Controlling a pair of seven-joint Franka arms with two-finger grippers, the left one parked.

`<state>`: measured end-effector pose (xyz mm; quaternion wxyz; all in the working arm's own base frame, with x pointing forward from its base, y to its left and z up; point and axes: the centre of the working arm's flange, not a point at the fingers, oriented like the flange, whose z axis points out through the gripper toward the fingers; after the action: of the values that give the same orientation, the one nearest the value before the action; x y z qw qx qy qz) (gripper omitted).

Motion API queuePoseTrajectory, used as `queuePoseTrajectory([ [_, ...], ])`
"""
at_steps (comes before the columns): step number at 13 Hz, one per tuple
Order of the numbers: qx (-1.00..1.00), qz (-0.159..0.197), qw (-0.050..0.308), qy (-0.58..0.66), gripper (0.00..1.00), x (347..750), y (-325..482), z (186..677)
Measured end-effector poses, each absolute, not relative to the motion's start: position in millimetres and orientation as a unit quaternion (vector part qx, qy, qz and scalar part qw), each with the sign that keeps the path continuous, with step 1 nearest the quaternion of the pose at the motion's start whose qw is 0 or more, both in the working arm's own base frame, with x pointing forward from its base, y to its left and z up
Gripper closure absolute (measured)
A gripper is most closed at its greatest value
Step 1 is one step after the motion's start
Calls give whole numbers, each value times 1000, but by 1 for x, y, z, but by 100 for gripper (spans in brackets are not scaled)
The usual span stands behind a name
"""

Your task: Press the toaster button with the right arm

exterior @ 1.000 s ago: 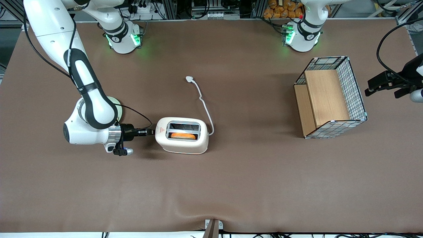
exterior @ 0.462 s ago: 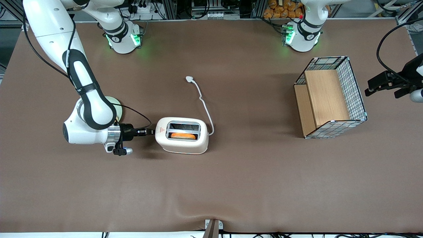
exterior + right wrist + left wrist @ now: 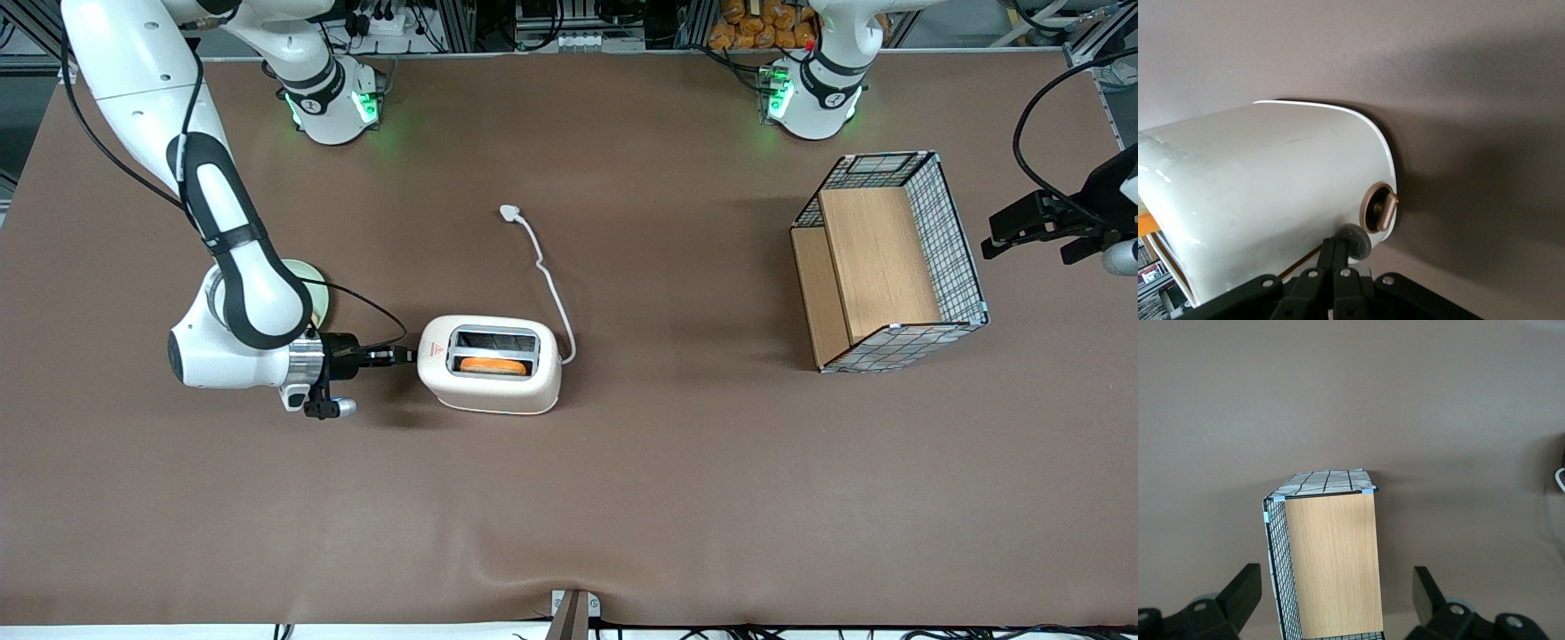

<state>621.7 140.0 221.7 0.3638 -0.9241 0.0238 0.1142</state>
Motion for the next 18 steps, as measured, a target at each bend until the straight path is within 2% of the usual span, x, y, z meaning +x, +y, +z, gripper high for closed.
queuePoseTrajectory([
  [5, -928, 78, 364, 13, 99, 646, 131, 250],
  [6, -931, 70, 358, 5, 92, 651, 129, 256],
  [8, -935, 58, 349, -6, 71, 659, 126, 266],
  [12, -937, 52, 345, -12, 24, 663, 125, 271],
  [14, -945, 50, 320, -35, 3, 665, 123, 274],
  [16, -959, 33, 274, -69, 0, 673, 112, 292],
  [18, -968, 27, 232, -94, 0, 673, 85, 338],
])
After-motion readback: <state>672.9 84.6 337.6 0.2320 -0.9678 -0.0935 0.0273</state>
